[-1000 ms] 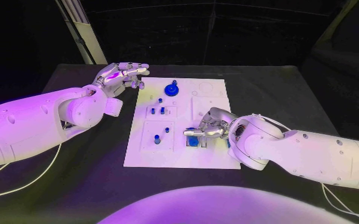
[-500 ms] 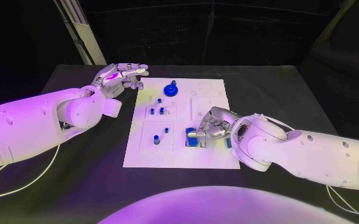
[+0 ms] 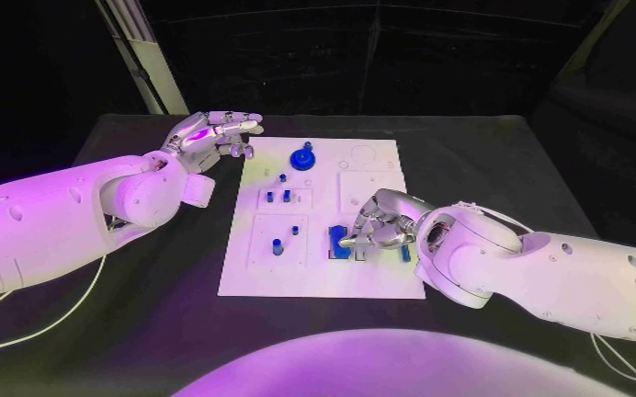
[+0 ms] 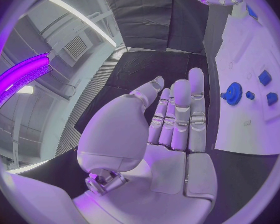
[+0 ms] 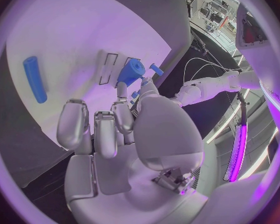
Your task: Assemble the parts on the task board
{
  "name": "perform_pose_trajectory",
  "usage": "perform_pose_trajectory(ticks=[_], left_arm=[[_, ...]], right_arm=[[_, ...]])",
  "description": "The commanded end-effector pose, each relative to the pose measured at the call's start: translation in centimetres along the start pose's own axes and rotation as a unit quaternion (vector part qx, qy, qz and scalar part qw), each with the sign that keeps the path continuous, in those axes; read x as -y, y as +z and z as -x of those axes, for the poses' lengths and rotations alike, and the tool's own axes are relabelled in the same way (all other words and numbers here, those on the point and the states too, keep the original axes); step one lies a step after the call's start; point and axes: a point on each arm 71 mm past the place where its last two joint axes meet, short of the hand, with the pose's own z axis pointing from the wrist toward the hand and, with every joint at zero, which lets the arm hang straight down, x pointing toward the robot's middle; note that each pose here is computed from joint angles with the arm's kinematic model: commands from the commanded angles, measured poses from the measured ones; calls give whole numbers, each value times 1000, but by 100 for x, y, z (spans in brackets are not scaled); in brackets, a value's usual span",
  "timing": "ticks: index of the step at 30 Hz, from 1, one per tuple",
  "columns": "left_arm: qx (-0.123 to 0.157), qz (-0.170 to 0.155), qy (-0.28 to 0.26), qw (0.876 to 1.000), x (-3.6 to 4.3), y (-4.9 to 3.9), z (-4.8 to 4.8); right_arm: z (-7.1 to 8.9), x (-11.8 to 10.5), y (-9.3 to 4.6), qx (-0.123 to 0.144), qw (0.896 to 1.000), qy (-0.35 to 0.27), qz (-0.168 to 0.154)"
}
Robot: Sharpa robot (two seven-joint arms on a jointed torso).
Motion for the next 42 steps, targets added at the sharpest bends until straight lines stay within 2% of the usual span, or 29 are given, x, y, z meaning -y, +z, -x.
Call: perform_pose_trajectory(ticks=[1, 9, 14, 17, 27, 39, 42], left_arm=[[-8, -2, -1, 1000, 10, 5, -19], [-8, -1, -1, 1000, 9, 6, -19], [-8, -1, -1, 1000, 9, 7, -13], [-8, -1, 0, 1000, 9, 8, -10], [-7, 0, 0, 1000, 7, 14, -11], [-8, 1, 0, 1000, 2, 27, -13], [-7, 1, 0, 1000, 1, 27, -11]], right_arm=[[-2, -9, 8, -5, 1000, -9, 9], [-34, -10, 51, -16, 1000, -15, 2], [-90, -44, 76, -40, 999, -32, 5], [-106, -65, 86, -43, 998, -38, 7], [-90, -54, 128, -23, 999, -39, -3], [-79, -61, 140, -16, 1000, -21, 6], [-51, -53, 120, -5, 1000, -13, 13]])
